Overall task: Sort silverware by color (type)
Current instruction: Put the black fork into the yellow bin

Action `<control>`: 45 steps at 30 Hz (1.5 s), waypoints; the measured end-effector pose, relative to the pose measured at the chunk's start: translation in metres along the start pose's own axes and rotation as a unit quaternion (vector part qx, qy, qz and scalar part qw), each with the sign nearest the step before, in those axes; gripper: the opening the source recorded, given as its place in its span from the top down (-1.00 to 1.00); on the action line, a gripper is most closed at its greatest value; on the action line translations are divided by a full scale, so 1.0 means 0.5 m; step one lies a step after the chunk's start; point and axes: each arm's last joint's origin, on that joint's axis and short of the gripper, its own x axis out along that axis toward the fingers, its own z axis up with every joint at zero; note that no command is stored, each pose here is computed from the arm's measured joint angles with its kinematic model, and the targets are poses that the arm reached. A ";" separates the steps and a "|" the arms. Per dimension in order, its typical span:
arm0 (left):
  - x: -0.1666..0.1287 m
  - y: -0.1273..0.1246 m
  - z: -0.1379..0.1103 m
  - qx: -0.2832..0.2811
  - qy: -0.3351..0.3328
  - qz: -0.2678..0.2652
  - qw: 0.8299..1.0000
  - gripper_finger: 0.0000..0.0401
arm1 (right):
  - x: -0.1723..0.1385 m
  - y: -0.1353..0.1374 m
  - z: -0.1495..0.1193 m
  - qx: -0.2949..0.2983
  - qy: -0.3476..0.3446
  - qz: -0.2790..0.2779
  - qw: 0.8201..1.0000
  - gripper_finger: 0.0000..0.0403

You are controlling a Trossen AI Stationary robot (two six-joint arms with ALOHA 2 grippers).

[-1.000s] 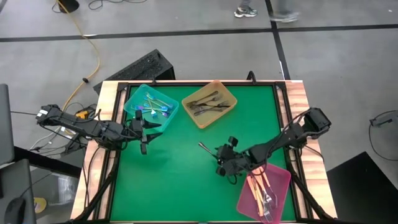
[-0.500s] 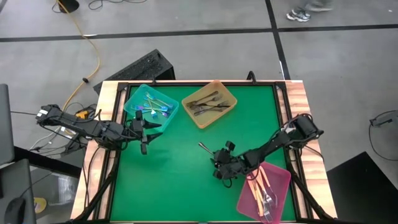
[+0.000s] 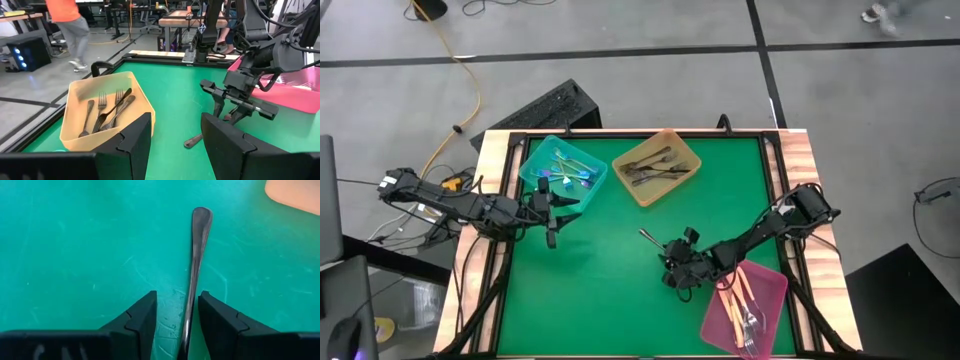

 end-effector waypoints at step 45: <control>0.000 0.001 0.001 0.005 -0.002 0.008 1.000 0.22 | 0.006 0.004 0.013 0.043 -0.020 0.023 0.999 0.85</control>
